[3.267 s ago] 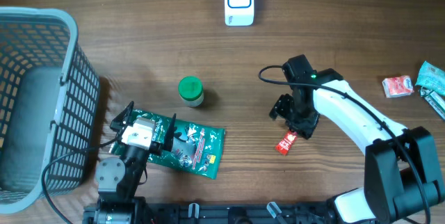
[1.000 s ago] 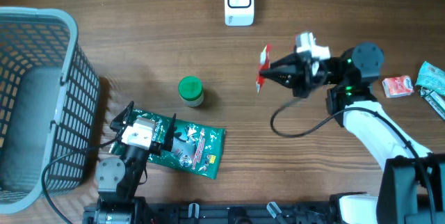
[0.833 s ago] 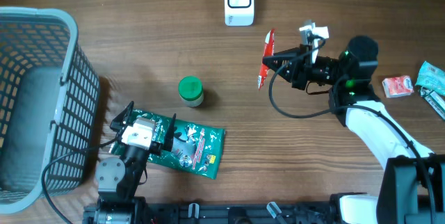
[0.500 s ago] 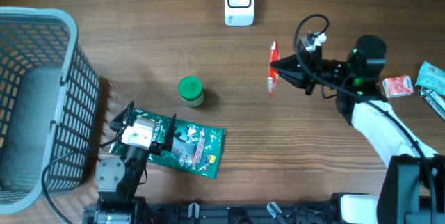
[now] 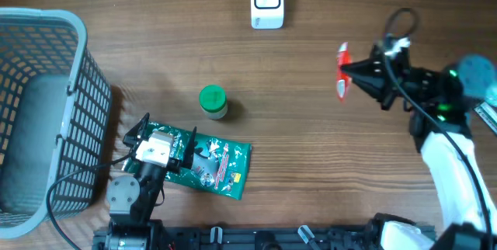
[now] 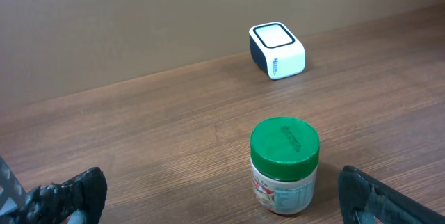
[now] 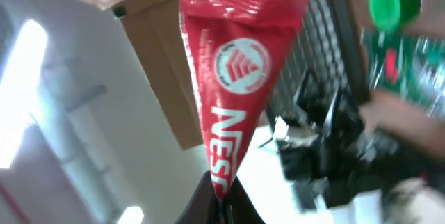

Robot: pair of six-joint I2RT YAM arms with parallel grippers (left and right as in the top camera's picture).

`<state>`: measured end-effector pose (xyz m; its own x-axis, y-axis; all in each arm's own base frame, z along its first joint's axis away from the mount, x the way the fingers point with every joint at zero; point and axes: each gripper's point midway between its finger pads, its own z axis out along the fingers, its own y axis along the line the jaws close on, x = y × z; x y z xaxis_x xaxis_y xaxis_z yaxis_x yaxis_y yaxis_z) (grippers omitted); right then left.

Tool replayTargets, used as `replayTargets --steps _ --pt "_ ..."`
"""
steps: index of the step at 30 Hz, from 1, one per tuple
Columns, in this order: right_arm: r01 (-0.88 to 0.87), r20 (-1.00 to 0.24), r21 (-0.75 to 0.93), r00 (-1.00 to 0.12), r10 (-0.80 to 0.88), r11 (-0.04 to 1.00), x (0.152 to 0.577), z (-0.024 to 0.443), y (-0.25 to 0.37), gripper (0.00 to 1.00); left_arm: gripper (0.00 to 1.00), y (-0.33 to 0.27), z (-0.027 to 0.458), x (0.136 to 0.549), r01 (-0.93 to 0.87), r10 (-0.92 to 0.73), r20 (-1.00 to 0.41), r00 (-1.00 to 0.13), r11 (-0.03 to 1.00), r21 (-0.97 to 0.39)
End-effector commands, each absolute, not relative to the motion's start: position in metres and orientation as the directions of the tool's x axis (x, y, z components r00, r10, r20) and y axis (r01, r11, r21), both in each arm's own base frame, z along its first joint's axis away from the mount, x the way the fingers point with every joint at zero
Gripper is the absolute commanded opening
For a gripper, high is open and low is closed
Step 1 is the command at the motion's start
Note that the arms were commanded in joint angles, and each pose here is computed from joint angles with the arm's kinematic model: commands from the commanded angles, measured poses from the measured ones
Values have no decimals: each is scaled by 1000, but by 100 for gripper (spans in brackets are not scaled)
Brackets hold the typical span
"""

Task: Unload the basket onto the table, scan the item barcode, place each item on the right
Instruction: 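Hold the Nescafe stick under the scanner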

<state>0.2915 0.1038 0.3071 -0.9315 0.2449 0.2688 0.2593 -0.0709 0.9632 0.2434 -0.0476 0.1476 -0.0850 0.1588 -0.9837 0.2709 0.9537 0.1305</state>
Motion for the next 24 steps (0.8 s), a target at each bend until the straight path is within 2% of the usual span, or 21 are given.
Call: replayTargets --steps 1,8,9,10,11,12,14,16,17,19,21,22,23,24 --pt "78 76 997 -955 286 -4 267 338 90 4 100 -51 147 242 286 153 -985 -84 950 123" --pt "-27 -35 999 -955 294 32 263 345 90 4 100 -51 147 242 286 153 -985 -84 950 123" --pt "-85 -96 995 -951 293 52 263 346 90 4 100 -51 147 242 286 153 -985 -84 950 123" --pt "-212 -230 973 -929 290 92 263 347 90 5 100 -51 147 242 286 153 -985 -84 950 123" --pt "-474 -504 864 -821 268 173 263 351 90 5 100 -51 147 242 286 153 -985 -84 950 123" --pt "-598 -635 772 -737 231 216 262 350 90 4 99 -51 147 242 286 153 -985 -84 950 123" --pt "-723 -766 642 -618 175 256 268 341 88 4 100 -51 147 242 286 153 -985 -84 950 123" --pt "-755 -795 607 -581 175 247 283 331 88 4 100 -51 147 242 286 153 -985 -84 950 123" --pt "-801 -836 548 -524 162 239 293 322 92 4 100 -51 147 242 285 153 -985 -84 950 123" --pt "-939 -956 293 -292 32 180 297 295 112 4 100 -51 147 242 286 153 -985 -84 950 123" --pt "-979 -987 160 -161 -1 123 304 273 126 4 100 -51 147 242 286 153 -985 -84 950 123" --pt "-977 -990 138 -132 47 162 322 270 133 4 100 -51 147 242 286 153 -985 -84 950 123" --pt "-960 -982 181 -163 100 212 337 271 134 4 100 -51 147 242 286 153 -985 -84 950 123" --pt "-905 -950 295 -241 200 308 369 267 135 4 100 -51 147 242 286 153 -985 -84 950 123"
